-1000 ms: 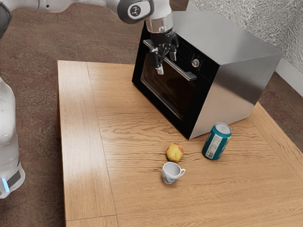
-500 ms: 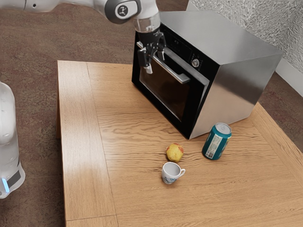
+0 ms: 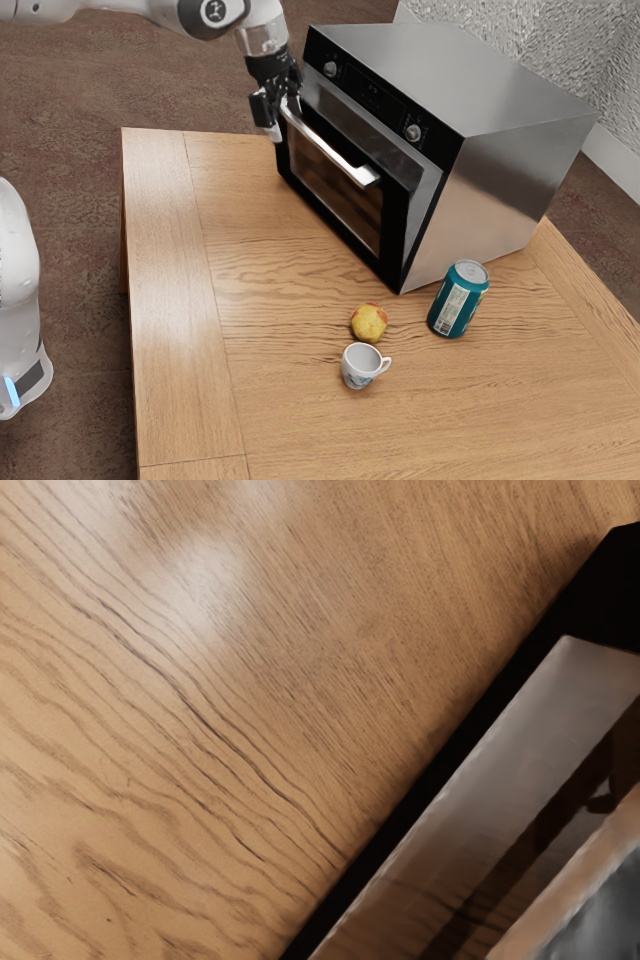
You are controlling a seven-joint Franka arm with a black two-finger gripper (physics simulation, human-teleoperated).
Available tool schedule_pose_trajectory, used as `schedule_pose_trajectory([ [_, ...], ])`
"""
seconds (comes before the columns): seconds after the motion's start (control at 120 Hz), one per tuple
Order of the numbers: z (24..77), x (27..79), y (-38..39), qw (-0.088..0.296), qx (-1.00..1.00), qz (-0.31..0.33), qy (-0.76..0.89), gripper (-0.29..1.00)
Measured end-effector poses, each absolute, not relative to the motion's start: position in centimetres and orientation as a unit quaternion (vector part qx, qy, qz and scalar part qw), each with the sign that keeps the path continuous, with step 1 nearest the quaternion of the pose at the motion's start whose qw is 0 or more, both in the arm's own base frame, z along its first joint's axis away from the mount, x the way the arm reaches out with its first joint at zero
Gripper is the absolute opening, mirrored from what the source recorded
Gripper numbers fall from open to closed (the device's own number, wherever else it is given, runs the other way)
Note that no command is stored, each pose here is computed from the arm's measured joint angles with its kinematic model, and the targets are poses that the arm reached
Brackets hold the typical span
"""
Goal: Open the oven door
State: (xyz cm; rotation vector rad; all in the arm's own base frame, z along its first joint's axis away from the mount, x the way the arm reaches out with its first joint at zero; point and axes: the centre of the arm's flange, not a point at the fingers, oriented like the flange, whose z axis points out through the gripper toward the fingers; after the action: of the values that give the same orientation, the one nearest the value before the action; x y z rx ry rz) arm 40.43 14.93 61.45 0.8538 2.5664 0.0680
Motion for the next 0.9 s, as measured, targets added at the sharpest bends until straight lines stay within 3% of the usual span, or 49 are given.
schedule_pose_trajectory([
  [0.125, 61.8, 36.2, 19.4, 0.236, 0.267, 0.023, 0.934, 0.70],
  [0.292, 61.5, 22.4, 30.7, 0.268, 0.130, 0.006, 0.954, 0.70],
  [0.375, 62.5, 19.5, 31.0, 0.268, 0.134, 0.007, 0.954, 0.70],
  [0.425, 67.3, 23.5, 26.1, 0.260, 0.213, 0.043, 0.941, 0.70],
  [0.517, 77.0, 33.7, 6.1, 0.243, 0.440, 0.110, 0.858, 0.70],
  [0.625, 79.2, 37.9, -11.2, 0.227, 0.593, 0.102, 0.766, 0.70],
  [0.8, 74.7, 45.4, -11.6, 0.158, 0.588, 0.074, 0.790, 0.70],
  [0.9, 71.5, 46.6, -11.1, 0.124, 0.567, 0.043, 0.814, 0.70],
])
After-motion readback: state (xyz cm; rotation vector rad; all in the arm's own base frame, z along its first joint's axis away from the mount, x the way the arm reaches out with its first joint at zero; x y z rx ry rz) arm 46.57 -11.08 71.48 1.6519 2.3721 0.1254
